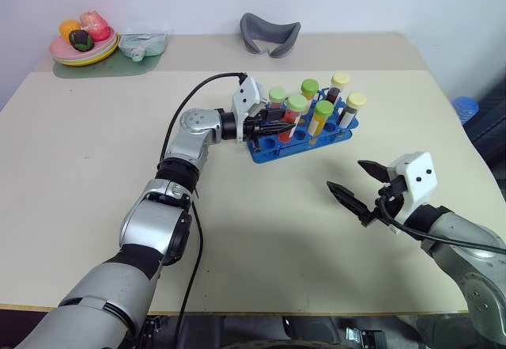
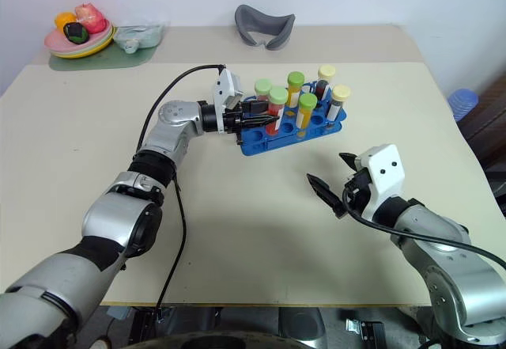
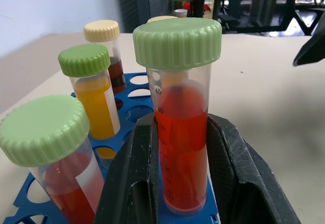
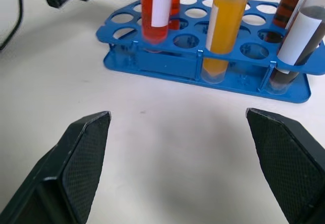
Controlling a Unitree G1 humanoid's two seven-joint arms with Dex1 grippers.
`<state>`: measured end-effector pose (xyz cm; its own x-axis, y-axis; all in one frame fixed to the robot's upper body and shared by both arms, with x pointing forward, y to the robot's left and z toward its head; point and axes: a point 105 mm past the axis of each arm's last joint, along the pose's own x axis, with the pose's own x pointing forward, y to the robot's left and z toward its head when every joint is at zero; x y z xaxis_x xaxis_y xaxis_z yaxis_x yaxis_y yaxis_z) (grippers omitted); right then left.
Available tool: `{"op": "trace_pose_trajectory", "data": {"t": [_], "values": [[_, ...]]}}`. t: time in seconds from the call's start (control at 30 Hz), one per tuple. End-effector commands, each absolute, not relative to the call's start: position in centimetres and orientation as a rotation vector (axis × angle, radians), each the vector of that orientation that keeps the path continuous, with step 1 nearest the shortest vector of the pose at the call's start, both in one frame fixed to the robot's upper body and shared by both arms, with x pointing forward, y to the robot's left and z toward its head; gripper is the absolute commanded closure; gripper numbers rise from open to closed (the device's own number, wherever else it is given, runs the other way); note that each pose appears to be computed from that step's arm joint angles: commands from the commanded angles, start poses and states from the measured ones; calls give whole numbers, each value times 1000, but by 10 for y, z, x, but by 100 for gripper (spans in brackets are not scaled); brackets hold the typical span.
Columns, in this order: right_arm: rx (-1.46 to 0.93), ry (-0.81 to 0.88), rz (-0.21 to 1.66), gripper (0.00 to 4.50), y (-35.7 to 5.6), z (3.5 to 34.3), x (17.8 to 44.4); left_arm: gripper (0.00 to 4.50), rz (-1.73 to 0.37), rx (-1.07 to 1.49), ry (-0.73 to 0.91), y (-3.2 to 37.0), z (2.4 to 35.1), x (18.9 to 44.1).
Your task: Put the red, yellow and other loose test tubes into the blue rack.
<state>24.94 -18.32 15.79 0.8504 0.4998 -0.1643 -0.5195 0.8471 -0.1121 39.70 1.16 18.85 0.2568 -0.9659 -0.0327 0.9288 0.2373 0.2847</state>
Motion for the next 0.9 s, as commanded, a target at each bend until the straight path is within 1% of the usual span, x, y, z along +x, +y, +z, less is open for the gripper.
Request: {"op": "trace_pose_trajectory", "data": {"t": [0.03, 0.27, 0.47, 0.53, 0.6, 0.63, 0.73, 0.77, 0.8, 0.9], "values": [[-196, 72, 553, 10, -184, 172, 243, 375, -1306, 282, -209, 10, 197, 396], [-194, 73, 559, 10, -186, 170, 241, 375, -1299, 218, -204, 10, 200, 397], [-192, 72, 559, 10, -188, 167, 243, 375, -1293, 227, -216, 10, 203, 397], [-191, 72, 559, 10, -189, 166, 243, 375, -1314, 198, -198, 11, 202, 395], [-192, 71, 559, 10, -189, 165, 244, 270, -1333, 165, -182, 11, 202, 394], [-192, 70, 559, 10, -189, 165, 244, 227, -1324, 170, -188, 11, 203, 394], [-192, 69, 558, 10, -189, 165, 243, 78, -1286, 184, -208, 11, 204, 397], [-195, 71, 557, 10, -189, 164, 243, 22, -1285, 192, -208, 11, 204, 398], [-197, 71, 558, 10, -189, 165, 242, 5, -1287, 197, -206, 11, 203, 397], [-201, 69, 559, 10, -188, 167, 242, 5, -1287, 195, -221, 13, 207, 396]]}}
